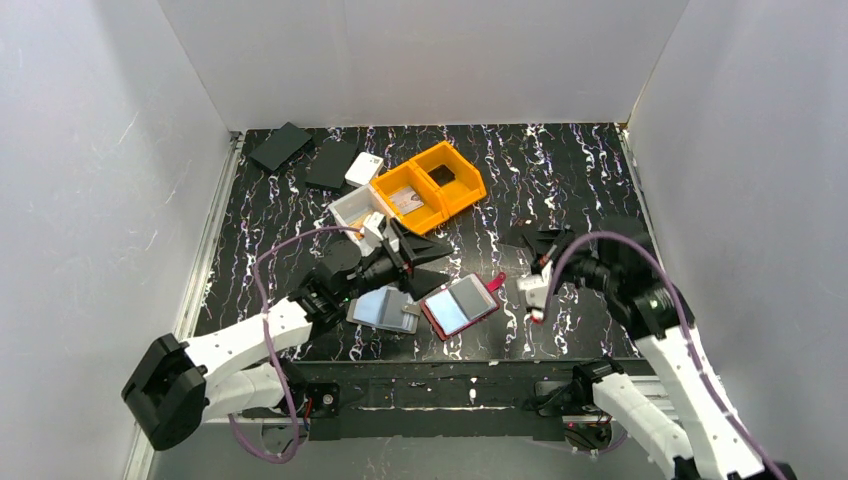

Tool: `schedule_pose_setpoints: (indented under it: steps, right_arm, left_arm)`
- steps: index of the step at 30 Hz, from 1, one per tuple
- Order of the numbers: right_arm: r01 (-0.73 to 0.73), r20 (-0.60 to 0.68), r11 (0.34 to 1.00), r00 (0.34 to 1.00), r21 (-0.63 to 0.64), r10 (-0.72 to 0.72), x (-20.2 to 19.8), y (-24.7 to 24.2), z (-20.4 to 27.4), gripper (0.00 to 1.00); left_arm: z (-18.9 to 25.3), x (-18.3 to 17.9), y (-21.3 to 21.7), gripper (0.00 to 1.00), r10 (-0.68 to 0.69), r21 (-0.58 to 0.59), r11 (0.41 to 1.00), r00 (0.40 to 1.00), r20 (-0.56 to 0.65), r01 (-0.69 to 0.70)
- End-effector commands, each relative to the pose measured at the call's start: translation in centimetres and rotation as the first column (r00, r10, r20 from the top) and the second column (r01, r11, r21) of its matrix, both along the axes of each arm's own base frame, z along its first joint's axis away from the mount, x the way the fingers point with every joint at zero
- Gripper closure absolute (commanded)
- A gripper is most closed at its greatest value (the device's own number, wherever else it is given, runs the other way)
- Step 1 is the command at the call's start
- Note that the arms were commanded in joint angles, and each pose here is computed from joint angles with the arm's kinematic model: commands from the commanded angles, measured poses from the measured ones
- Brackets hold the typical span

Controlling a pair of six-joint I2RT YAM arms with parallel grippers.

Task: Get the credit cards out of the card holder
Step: Place the credit card in the storage box.

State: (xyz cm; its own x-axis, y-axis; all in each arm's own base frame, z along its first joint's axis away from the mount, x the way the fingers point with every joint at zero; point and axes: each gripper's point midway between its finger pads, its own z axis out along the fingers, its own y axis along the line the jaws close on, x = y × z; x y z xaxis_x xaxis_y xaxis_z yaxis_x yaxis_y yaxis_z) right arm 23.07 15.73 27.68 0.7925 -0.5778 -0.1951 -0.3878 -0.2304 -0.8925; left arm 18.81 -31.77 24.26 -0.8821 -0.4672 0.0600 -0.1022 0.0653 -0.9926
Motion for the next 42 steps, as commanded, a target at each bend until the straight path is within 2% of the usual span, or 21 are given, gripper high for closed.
schedule_pose_setpoints:
  steps: [1, 4, 9, 18, 20, 21, 22, 23, 34, 39, 42]
  right_arm:
    - [-0.091, 0.393, 0.996, 0.916, -0.003, 0.085, -0.8, 0.6, 4.1, 0.99]
    - [-0.136, 0.471, 0.99, 0.875, 0.024, 0.108, -2.0, 0.8, 4.0, 0.99]
    - [-0.167, 0.493, 0.985, 0.861, 0.039, 0.127, -2.8, 1.1, 3.5, 0.99]
    - [-0.191, 0.466, 0.98, 0.873, 0.052, 0.145, -3.3, 1.4, 2.5, 0.99]
    - [-0.183, 0.45, 0.981, 0.882, 0.057, 0.138, -3.3, 1.3, 2.3, 0.99]
    - [-0.181, 0.445, 0.982, 0.885, 0.059, 0.136, -3.2, 1.3, 2.1, 0.99]
    - [-0.179, 0.441, 0.982, 0.887, 0.061, 0.134, -3.2, 1.2, 2.0, 0.99]
    - [-0.177, 0.436, 0.982, 0.89, 0.062, 0.133, -3.2, 1.2, 1.9, 0.99]
    - [-0.178, 0.411, 0.98, 0.903, 0.088, 0.127, -3.6, 1.2, 2.3, 0.99]
    - [-0.189, 0.401, 0.978, 0.906, 0.091, 0.138, -4.0, 1.2, 2.1, 0.99]
    - [-0.197, 0.396, 0.976, 0.906, 0.092, 0.146, -4.2, 1.3, 2.0, 0.99]
  left_arm:
    - [4.5, 0.8, -2.8, 0.05, -0.003, -0.115, 0.993, 1.0, -0.015, 0.001]
    - [3.7, 1.3, -4.5, 0.08, -0.024, -0.113, 0.993, 1.0, -0.019, 0.022]
    - [4.1, 1.9, -6.9, 0.2, -0.054, -0.175, 0.983, 0.998, 0.034, 0.059]
    - [3.8, 2.5, -9.9, 0.4, -0.088, -0.228, 0.968, 0.992, 0.087, 0.106]
    - [4.4, 2.5, -10.0, 0.37, -0.089, -0.26, 0.959, 0.99, 0.11, 0.115]
    - [4.5, 2.5, -10.1, 0.16, -0.091, -0.267, 0.956, 0.989, 0.116, 0.119]
    - [4.4, 2.5, -10.1, 0.03, -0.093, -0.268, 0.956, 0.989, 0.118, 0.122]
    - [4.4, 2.4, -10.1, 0.02, -0.092, -0.269, 0.955, 0.988, 0.121, 0.122]
    - [2.7, 2.8, -7.4, 0.02, 0.004, -0.213, 0.977, 0.986, 0.165, 0.032]
    - [3.8, 2.5, -7.1, 0.02, -0.005, -0.218, 0.974, 0.978, 0.211, 0.052]
    - [4.0, 2.3, -7.4, 0.07, -0.022, -0.221, 0.973, 0.976, 0.216, 0.071]
